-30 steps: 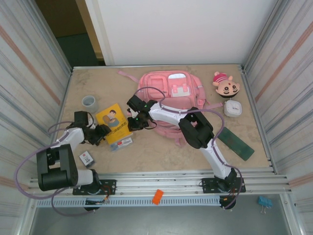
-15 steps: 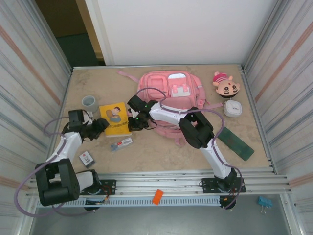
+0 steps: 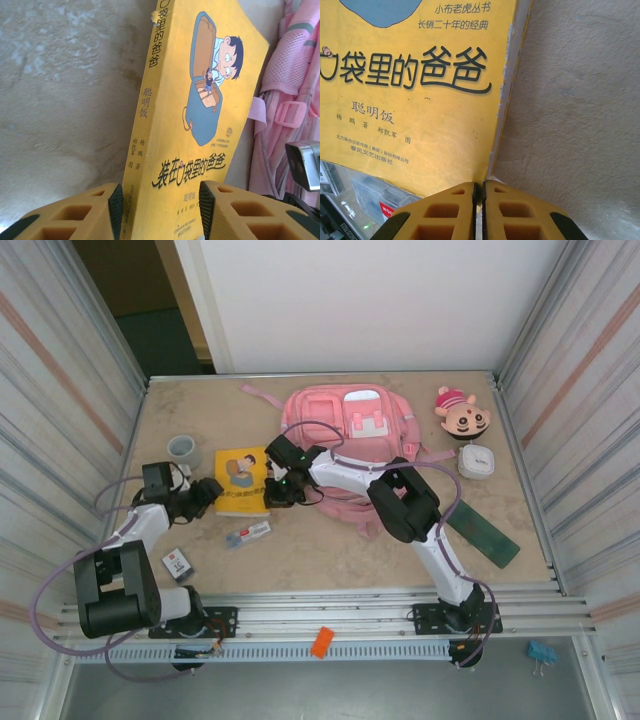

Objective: Pack books, pencil case, and school supplies into a backpack

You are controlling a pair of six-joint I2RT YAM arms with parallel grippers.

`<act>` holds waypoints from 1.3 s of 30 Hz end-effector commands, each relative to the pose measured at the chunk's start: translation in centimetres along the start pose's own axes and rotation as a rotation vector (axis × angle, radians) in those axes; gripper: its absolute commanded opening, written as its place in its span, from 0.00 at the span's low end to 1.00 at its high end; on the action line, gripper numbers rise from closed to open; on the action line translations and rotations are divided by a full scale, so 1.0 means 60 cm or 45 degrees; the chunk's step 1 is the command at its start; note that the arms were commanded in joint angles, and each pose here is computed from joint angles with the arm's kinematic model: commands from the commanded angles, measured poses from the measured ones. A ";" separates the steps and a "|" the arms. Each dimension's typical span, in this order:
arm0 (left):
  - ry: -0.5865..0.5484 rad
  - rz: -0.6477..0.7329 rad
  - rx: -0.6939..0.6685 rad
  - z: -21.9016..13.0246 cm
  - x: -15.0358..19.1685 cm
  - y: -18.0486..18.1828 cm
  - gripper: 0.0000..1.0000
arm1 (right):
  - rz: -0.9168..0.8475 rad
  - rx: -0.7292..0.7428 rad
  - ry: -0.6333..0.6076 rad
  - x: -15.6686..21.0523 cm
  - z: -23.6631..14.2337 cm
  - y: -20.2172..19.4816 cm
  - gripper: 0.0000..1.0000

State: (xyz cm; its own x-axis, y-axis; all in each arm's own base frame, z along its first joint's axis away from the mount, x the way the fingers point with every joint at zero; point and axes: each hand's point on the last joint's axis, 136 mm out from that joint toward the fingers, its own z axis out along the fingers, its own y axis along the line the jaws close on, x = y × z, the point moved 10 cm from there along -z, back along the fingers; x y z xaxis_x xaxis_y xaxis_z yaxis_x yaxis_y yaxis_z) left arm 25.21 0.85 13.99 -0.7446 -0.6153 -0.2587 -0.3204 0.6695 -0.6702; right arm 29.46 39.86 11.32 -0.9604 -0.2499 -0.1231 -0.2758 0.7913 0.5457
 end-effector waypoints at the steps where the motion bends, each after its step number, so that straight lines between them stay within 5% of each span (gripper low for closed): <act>1: 0.184 0.012 0.245 0.009 0.024 -0.035 0.46 | 0.028 -0.031 0.019 0.009 0.015 -0.002 0.12; 19: 0.253 0.000 0.405 0.002 0.038 -0.062 0.49 | 0.060 -0.052 -0.008 0.001 0.004 -0.006 0.12; 26: 0.280 0.005 0.330 0.021 0.053 -0.054 0.49 | 0.075 -0.064 -0.023 0.001 -0.006 -0.006 0.12; 33: 0.310 -0.021 0.083 0.034 0.072 -0.031 0.41 | 0.219 -0.123 -0.111 -0.012 -0.039 -0.021 0.40; 39: 0.332 -0.023 0.044 0.034 0.085 -0.026 0.42 | 0.289 0.002 -0.106 -0.012 -0.029 -0.049 0.25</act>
State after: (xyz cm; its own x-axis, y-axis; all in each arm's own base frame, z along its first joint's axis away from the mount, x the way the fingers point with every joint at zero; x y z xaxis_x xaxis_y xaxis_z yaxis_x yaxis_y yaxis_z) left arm 24.48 -3.38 12.99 -0.8348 -0.5285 -0.1546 -0.2847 0.6545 -0.7004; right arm 30.78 36.33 10.94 -0.9981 -0.0487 -0.0373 -0.0613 0.8106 0.5824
